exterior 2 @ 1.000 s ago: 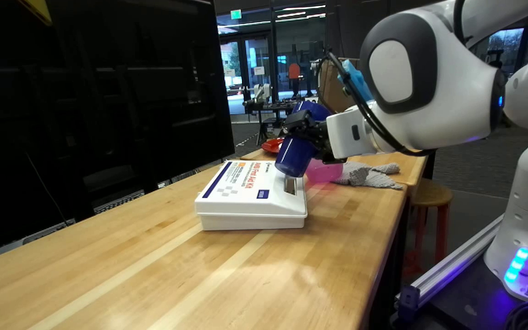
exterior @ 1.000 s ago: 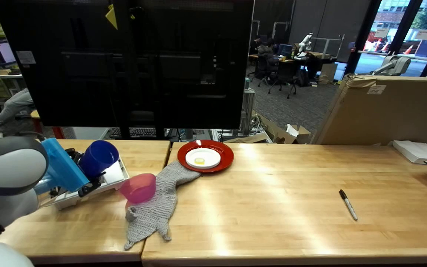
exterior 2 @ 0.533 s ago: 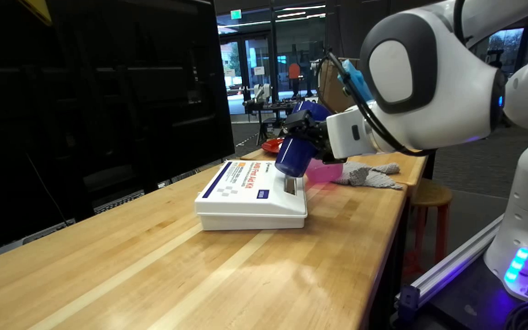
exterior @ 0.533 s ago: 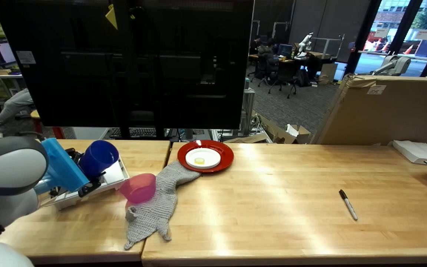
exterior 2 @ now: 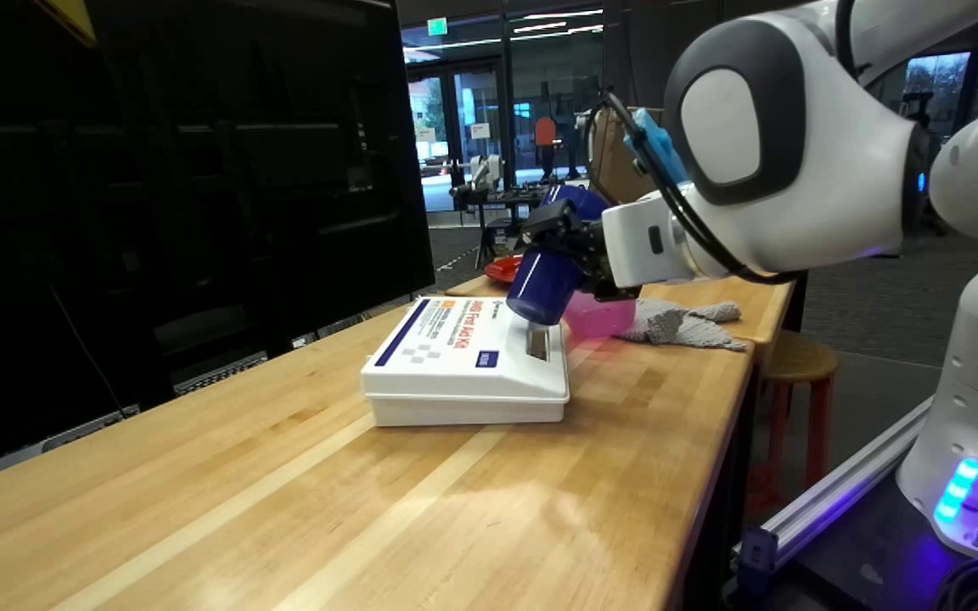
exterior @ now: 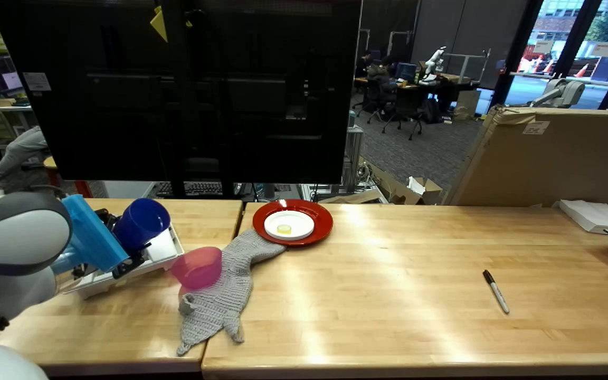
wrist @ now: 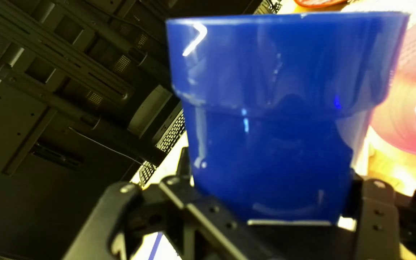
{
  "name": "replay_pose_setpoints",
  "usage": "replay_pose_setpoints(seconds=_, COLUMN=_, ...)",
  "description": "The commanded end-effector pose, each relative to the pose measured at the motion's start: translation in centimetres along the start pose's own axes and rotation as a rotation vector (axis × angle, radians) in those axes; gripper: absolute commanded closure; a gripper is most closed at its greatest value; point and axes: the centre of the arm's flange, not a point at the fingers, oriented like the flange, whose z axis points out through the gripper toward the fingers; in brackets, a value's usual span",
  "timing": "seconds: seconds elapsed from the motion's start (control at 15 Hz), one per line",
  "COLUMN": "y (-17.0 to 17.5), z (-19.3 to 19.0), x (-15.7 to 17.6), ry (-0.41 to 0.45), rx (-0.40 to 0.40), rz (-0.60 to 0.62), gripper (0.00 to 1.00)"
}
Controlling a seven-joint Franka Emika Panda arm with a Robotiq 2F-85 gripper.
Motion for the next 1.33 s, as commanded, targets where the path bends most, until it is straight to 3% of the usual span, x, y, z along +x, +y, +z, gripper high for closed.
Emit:
replay_pose_setpoints(seconds=0.0, y=0.7, z=0.7, x=-2.0, ry=0.005, rx=-0.036, rz=0.065, gripper=0.42)
replay_pose_setpoints(seconds=1.27, y=0.7, z=1.5, x=-3.8, ry=-0.010, rx=-0.157, rz=0.451, gripper=0.42)
